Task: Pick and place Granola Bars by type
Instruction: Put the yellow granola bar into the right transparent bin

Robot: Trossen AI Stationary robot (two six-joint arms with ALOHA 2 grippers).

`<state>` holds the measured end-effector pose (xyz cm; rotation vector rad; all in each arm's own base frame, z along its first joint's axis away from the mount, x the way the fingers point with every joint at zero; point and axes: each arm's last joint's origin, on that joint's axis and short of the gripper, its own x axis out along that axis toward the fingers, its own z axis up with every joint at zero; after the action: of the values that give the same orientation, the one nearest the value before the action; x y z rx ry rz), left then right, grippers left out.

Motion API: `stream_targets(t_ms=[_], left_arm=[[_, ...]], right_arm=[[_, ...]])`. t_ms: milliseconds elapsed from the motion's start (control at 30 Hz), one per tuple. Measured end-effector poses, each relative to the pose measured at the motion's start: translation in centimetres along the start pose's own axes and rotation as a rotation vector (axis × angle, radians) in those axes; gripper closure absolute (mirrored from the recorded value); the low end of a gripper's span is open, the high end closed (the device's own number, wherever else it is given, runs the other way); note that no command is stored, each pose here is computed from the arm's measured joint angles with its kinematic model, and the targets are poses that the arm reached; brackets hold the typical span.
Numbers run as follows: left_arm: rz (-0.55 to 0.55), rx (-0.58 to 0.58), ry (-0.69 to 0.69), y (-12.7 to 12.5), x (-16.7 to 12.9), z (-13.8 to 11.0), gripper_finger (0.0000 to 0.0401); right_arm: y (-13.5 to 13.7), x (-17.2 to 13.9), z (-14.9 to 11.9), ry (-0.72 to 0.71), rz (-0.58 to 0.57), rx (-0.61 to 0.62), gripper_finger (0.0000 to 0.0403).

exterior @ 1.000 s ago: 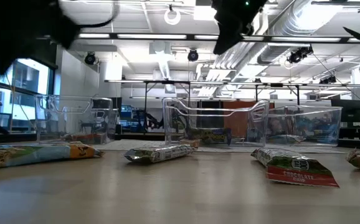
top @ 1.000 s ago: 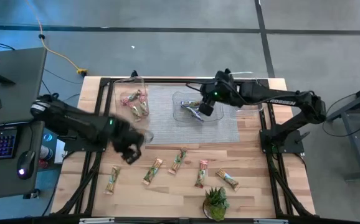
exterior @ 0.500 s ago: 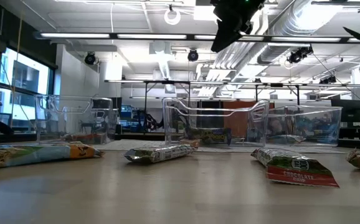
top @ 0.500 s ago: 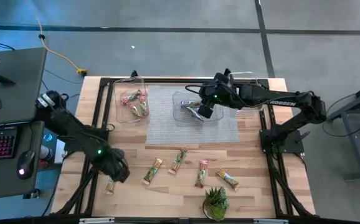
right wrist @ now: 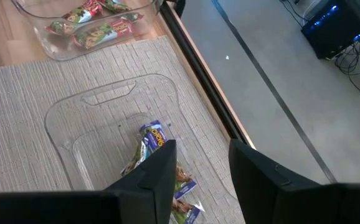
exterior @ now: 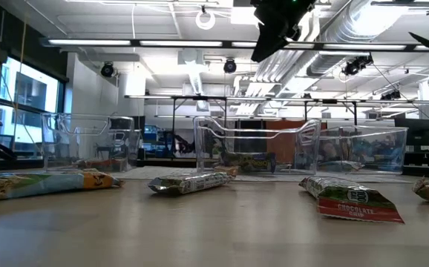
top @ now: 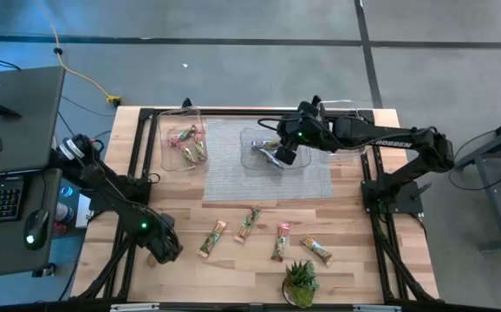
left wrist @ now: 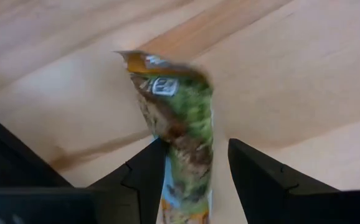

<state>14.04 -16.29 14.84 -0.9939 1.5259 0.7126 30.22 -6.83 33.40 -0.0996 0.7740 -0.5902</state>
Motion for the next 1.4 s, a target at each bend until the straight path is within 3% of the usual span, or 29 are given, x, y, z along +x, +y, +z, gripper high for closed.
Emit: stream_targets(t_ms=[200,467,600,767,933,1167,1267,1400], left_arm=[[0.016,0.064,-0.023,-0.1,0.5,0.1,0.0248],[-0.042,0.126,-0.072,-0.6,-0.2,0.6,0.0351],[-0.135,0.174,-0.124,-1.7,-2.1,1.8,0.0386],[-0.268,0.348,-0.296,-3.6,-5.9,4.4,0.0368],[-0.352,0.569,-0.493,-5.4,-9.9,8.0,0.0356],[-0.661,0.988,-0.667,-7.6,-14.8,12.8,0.0360],[-0.773,1.053,-0.700,-7.5,-16.3,14.6,0.0360],[-0.760,1.082,-0.742,-6.8,-16.7,16.8,0.0360]], right_arm=[[0.0,0.0,0.0,0.000,0.015,0.000,0.0272],[0.8,0.1,0.3,-0.053,0.252,-0.011,0.0272],[1.3,0.5,0.6,-0.135,0.327,-0.029,0.0272],[2.8,1.5,-0.4,-0.257,0.537,-0.175,0.0272],[5.9,2.4,-2.6,-0.449,0.732,-0.319,0.0272],[8.6,3.0,-5.9,-0.653,0.739,-0.325,0.0272],[8.8,3.2,-6.8,-0.680,0.734,-0.317,0.0272],[8.6,3.2,-6.9,-0.703,0.731,-0.232,0.0272]])
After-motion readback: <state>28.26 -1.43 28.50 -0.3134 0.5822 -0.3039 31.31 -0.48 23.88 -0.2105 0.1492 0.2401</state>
